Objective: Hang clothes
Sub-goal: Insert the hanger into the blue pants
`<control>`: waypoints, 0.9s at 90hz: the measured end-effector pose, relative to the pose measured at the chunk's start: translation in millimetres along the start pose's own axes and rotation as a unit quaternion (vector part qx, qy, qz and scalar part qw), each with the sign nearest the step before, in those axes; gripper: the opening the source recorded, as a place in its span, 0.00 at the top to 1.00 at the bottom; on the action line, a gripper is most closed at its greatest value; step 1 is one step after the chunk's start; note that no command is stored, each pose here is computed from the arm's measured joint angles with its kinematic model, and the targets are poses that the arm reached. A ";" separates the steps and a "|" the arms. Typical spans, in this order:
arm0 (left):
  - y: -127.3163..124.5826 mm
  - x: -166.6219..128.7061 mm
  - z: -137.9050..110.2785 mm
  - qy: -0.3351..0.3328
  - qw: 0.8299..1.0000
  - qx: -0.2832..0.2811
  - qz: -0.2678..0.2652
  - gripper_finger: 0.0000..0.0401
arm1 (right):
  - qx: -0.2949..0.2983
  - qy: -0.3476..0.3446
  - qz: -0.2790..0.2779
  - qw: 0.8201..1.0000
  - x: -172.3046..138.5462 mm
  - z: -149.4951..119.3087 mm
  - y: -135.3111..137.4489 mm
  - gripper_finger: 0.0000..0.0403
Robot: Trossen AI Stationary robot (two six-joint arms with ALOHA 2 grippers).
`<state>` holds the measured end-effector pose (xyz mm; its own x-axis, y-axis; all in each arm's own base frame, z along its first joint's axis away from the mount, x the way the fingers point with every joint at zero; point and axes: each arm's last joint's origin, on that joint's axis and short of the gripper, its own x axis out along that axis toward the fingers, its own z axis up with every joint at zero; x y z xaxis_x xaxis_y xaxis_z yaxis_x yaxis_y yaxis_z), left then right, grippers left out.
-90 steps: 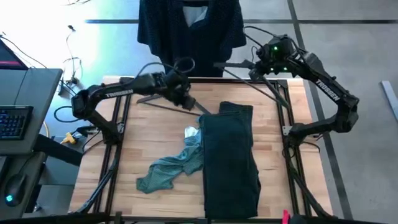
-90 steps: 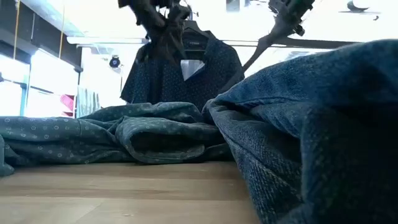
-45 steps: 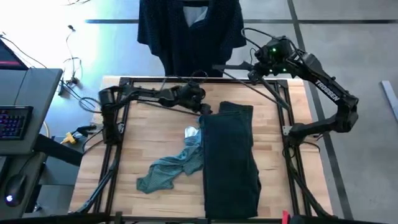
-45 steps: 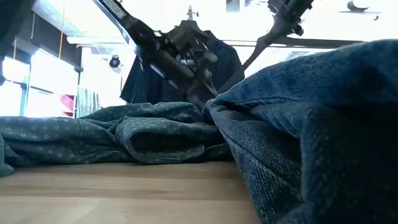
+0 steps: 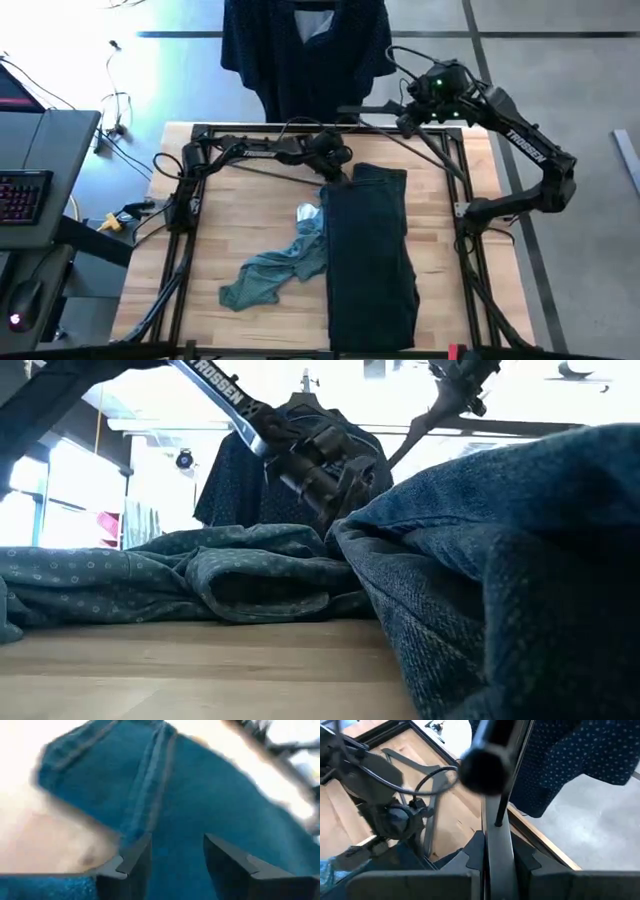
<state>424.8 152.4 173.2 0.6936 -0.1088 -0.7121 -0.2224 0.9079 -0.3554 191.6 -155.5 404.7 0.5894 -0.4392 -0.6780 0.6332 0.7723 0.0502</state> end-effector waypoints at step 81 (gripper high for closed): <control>-26.9 5.8 0.3 0.024 0.985 0.168 -0.027 1.00 | -0.001 -0.007 -0.022 1.000 -6.4 -1.2 2.0 0.94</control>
<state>435.1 127.4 178.8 0.6625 -0.1730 -0.7288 0.0598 0.9821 -0.1787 188.5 -150.5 408.2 0.5678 -0.4796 -0.6690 0.6577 0.7531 0.0183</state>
